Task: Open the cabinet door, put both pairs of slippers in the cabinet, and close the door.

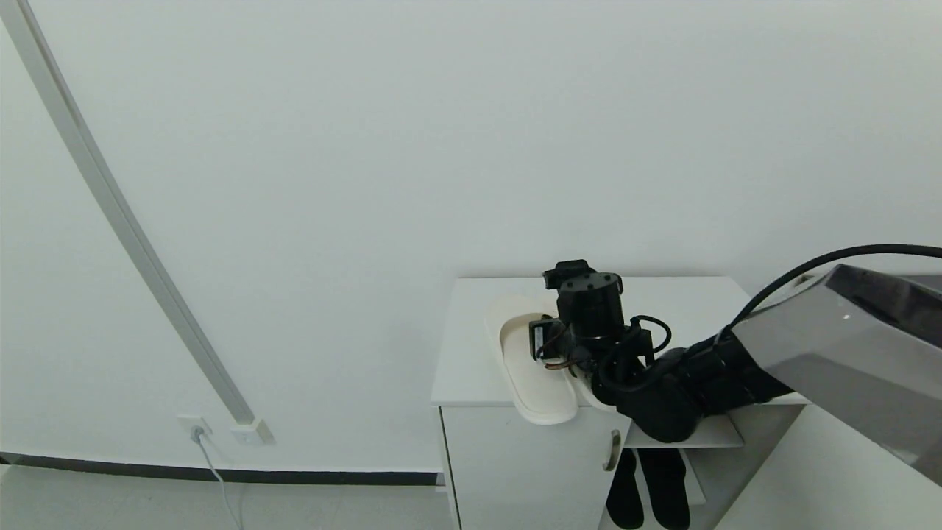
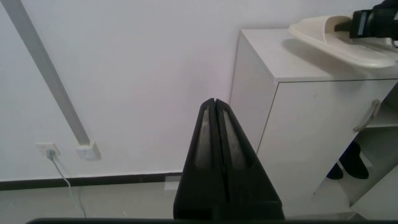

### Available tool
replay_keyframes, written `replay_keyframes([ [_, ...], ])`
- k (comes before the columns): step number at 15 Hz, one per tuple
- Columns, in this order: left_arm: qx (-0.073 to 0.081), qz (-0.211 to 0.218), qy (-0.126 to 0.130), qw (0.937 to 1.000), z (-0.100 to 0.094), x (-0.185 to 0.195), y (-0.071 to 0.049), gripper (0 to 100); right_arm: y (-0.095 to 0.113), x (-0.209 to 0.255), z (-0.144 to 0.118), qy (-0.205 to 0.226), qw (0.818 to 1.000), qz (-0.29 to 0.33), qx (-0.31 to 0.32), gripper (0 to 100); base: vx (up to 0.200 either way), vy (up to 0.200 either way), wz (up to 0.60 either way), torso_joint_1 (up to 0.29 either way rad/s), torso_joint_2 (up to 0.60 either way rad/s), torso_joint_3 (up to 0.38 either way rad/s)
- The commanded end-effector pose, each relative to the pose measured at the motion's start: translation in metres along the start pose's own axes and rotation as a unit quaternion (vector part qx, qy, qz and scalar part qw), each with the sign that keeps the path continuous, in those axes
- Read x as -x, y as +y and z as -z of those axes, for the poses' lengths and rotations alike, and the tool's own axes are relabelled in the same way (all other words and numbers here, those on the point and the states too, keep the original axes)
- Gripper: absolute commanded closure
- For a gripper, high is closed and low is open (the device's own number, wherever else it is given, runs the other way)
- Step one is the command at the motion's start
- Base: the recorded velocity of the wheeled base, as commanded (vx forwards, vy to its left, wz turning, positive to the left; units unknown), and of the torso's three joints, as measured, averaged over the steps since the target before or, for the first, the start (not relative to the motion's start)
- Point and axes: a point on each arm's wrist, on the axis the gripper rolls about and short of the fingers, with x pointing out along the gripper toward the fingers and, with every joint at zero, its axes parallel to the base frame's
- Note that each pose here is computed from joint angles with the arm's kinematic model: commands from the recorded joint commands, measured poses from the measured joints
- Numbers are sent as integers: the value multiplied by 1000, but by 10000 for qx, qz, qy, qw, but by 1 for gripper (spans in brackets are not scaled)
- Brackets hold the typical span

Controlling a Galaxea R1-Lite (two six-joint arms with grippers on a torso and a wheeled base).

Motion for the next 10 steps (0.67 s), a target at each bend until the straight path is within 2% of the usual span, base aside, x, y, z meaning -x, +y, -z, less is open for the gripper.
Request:
replay_keyframes([
  [1,-2,-3,9,10000,0,0,0,100,-1,43,-15,-57,9991,-418,-7,100,0,0,0,0,0,0],
  [7,-10,4,9,10000,0,0,0,100,-21,128,-12,69,9881,-1532,73,100,0,0,0,0,0,0],
  [10,-18,4,9,10000,0,0,0,100,-14,135,-9,123,9849,-1723,138,100,0,0,0,0,0,0],
])
